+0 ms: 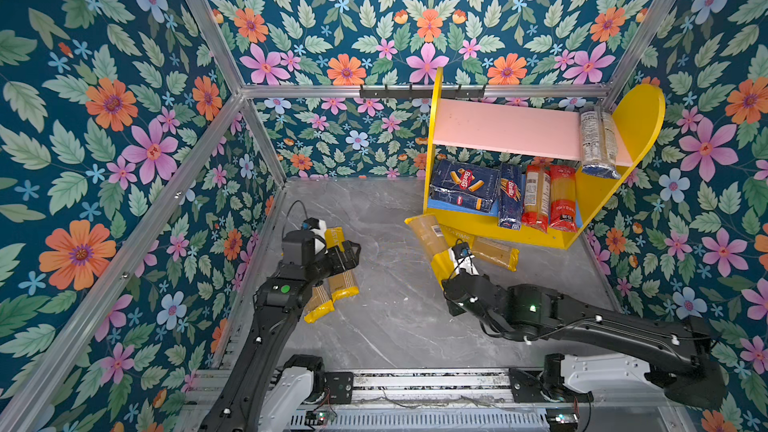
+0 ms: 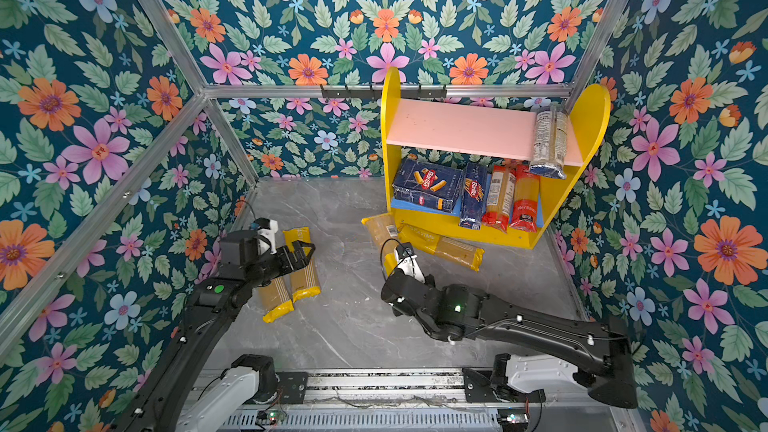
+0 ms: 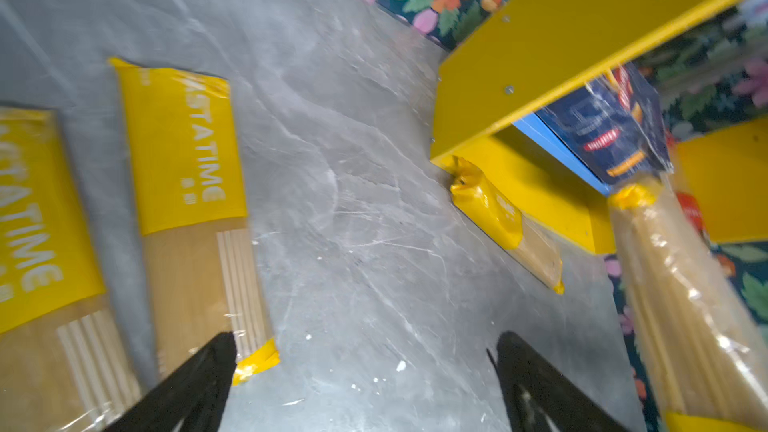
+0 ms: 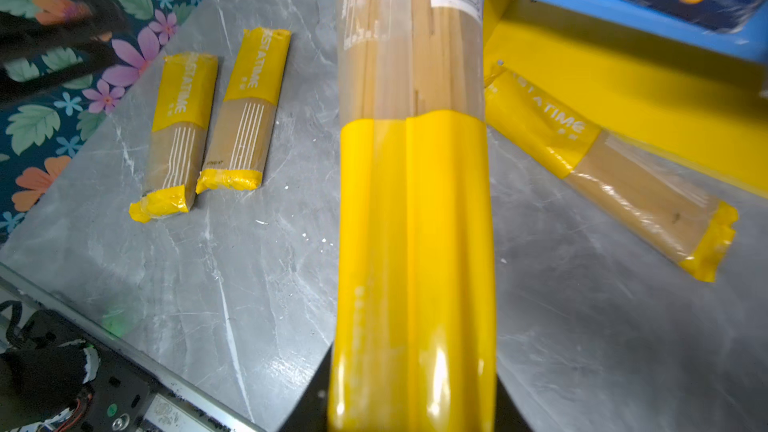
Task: Place and organize the pasta boxes and bags onto the shelf
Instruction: 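Lift the yellow pack upright with the right gripper, then carry the yellow pack to the top shelf with right while left moves shelfward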
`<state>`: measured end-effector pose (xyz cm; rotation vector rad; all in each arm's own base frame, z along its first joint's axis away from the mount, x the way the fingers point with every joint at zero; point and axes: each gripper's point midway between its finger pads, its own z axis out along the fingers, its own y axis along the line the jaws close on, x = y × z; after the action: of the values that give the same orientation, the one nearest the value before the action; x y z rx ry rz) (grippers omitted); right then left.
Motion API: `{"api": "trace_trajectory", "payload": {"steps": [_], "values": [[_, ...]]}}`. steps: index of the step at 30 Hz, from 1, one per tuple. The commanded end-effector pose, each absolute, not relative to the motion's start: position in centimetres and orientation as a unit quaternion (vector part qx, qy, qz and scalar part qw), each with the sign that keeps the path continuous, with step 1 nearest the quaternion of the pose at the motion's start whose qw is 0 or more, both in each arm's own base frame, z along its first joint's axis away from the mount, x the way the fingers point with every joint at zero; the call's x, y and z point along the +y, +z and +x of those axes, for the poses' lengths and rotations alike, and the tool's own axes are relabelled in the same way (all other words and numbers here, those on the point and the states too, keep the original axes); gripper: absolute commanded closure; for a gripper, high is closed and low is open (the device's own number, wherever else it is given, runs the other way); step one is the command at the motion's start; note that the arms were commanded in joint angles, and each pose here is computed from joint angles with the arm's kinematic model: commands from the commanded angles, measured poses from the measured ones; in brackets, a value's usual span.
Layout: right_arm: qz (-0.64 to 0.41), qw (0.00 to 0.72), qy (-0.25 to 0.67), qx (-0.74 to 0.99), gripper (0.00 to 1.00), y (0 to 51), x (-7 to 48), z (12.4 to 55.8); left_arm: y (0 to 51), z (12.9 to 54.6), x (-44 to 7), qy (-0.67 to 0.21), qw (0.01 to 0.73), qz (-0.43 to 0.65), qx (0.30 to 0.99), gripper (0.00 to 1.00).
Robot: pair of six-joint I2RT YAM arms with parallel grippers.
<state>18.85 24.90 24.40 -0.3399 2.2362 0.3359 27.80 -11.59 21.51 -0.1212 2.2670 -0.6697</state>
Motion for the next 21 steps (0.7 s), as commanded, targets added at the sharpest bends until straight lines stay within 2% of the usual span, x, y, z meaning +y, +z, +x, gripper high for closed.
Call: {"api": "trace_trajectory", "payload": {"steps": [1, 9, 21], "values": [[-0.11, 0.473, 0.076, 0.871, 1.0, 27.8, 20.5, 19.7, 22.4, 28.9, -13.4, -0.235, 0.401, -0.025, 0.885, 0.01], [-0.089, 0.537, 0.041, 0.838, 1.0, 34.6, 14.6, 19.5, 24.1, 28.8, -22.6, -0.224, 0.404, 0.088, 0.883, 0.01], [-0.06, 0.631, -0.015, 0.773, 1.0, 43.6, 10.4, 20.6, 26.6, 27.6, -29.7, -0.205, 0.419, 0.179, 0.866, 0.01]]}}
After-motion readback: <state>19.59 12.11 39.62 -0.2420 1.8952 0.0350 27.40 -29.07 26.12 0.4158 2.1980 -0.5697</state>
